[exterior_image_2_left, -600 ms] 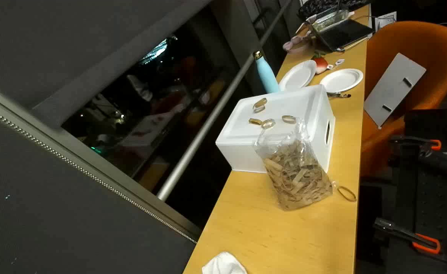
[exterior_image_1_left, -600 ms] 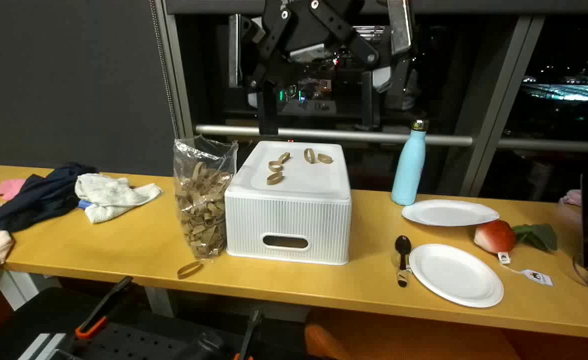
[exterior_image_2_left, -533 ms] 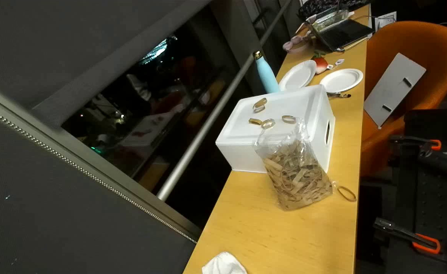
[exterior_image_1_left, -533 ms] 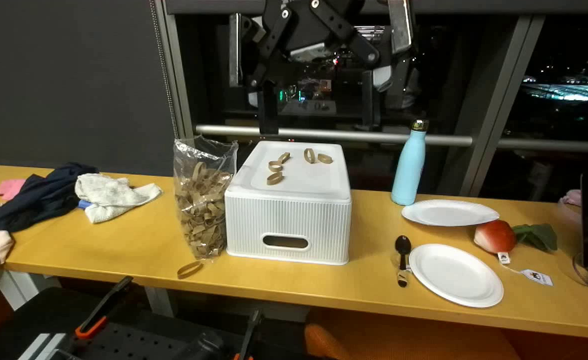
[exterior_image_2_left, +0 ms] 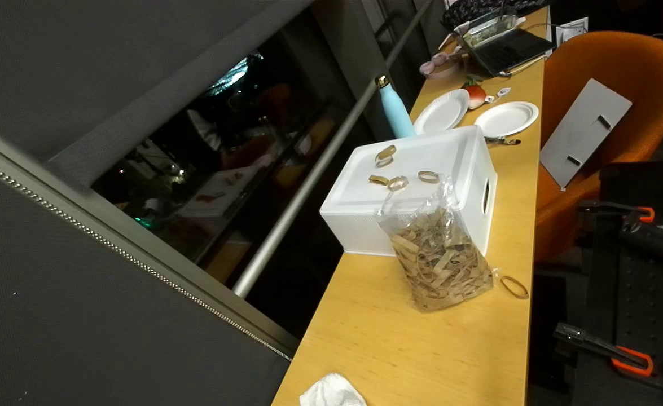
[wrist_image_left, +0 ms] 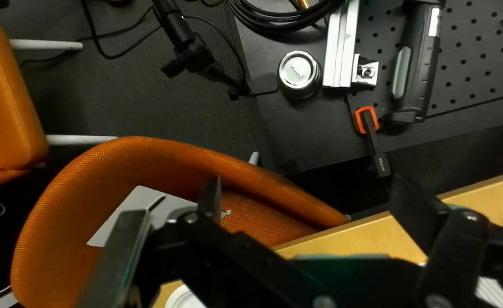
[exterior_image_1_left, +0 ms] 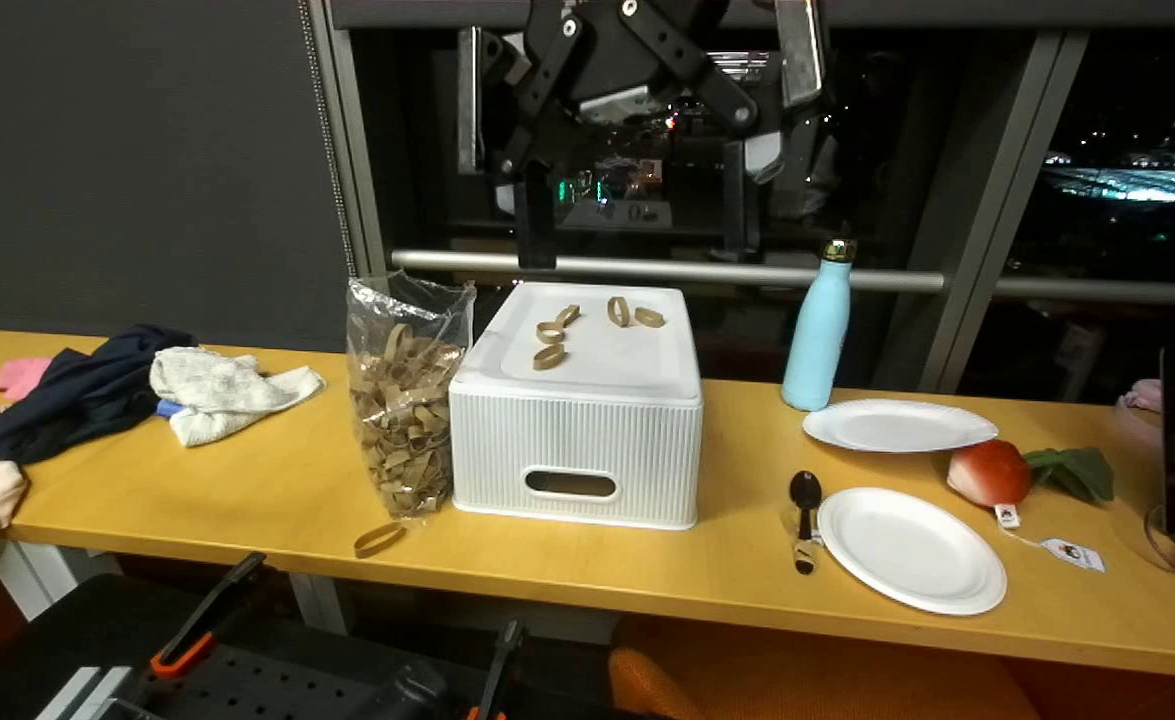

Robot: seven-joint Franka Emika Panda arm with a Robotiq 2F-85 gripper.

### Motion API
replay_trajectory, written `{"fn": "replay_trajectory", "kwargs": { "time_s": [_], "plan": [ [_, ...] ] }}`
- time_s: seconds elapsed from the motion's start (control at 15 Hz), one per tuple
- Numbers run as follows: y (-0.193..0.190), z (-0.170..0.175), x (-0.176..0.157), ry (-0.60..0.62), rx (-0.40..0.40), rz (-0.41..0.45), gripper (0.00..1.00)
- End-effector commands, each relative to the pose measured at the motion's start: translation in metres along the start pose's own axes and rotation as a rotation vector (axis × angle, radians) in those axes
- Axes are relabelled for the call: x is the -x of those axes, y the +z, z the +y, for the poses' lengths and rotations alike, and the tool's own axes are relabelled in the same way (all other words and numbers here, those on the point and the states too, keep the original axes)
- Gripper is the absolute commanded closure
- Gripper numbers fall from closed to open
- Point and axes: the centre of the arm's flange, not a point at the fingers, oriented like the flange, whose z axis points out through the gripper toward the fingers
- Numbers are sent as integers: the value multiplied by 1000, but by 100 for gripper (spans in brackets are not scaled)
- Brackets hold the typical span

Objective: Put the rubber bands into the basket

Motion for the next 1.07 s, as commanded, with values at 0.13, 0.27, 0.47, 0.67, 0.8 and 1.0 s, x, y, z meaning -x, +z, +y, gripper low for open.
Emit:
{"fn": "replay_trajectory", "kwargs": {
  "time_s": [0.13,0.27,0.47,0.67,0.8,1.0],
  "plan": [
    [-14,-6,-5,7,41,115,0],
    [-17,-13,-9,-26,48,174,0],
    [-18,-26,-17,-76,63,264,0],
    [0,-27,-17,-112,125,359,0],
    [5,-24,-17,-132,164,400,0],
    [4,-10,-34,-147,197,445,0]
  ]
}}
